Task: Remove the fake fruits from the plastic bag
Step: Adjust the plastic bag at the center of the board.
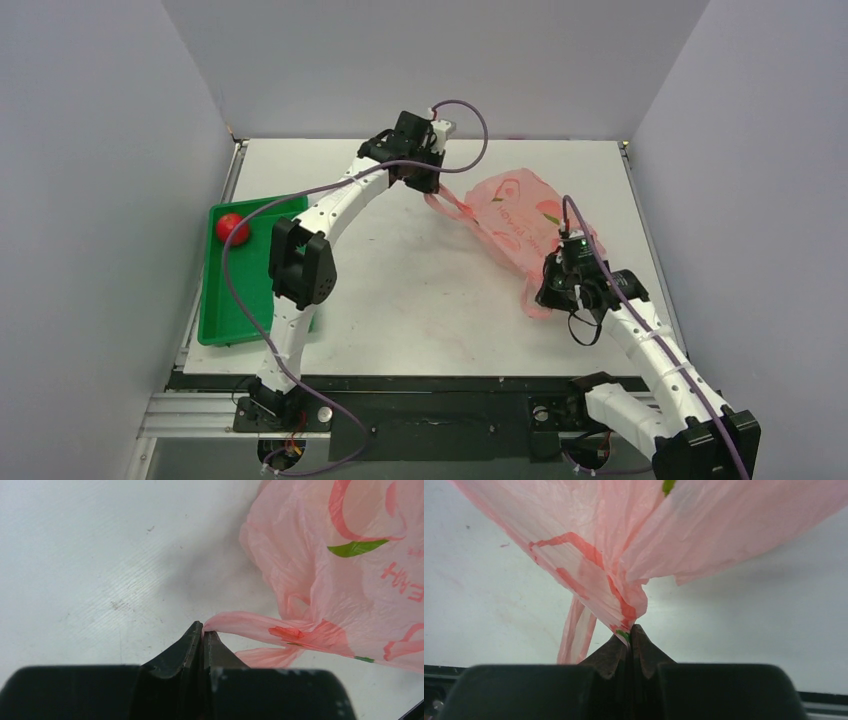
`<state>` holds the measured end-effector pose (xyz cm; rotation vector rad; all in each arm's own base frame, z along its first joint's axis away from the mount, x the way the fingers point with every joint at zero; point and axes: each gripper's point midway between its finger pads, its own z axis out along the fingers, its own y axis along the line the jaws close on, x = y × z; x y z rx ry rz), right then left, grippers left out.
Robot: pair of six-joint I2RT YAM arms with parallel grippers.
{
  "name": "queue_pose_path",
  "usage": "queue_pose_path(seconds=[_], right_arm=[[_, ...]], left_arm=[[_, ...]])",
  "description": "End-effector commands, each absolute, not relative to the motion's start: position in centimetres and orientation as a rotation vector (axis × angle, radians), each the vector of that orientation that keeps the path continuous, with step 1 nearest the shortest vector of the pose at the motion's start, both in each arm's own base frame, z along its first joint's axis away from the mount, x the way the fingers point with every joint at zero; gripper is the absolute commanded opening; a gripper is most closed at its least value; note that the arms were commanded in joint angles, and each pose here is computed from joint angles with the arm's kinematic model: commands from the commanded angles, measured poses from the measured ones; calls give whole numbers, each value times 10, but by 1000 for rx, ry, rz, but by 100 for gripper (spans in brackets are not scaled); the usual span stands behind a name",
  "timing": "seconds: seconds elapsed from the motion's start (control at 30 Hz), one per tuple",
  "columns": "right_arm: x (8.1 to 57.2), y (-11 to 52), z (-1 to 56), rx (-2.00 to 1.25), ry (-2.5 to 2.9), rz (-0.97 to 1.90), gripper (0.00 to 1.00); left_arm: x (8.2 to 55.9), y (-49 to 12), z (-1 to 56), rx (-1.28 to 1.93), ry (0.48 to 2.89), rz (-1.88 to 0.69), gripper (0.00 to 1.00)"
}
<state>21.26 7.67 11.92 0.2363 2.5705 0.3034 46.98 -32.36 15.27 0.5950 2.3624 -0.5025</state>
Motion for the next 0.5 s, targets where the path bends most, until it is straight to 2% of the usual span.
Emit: queue_pose_path(seconds=[0.0, 0.13, 0.33, 0.4, 0.43, 0.47], right_arm=[[177, 31, 99, 443, 2650, -58, 0], [184, 8, 112, 543, 2539, -210, 0], [194, 15, 138, 513, 2450, -120, 0], [204, 23, 152, 493, 2384, -30, 0], [205, 26, 157, 475, 2361, 4, 1], [210, 33, 162, 459, 2342, 56, 9]], left_arm=[[510, -295, 197, 594, 2221, -303, 0], [526, -283, 203, 572, 2179, -213, 0], [526, -274, 217, 539, 2162, -169, 0], [517, -275, 221, 540, 2175, -201, 6], [511, -277, 217, 542, 2195, -236, 16], [505, -277, 225, 516, 2199, -263, 22]])
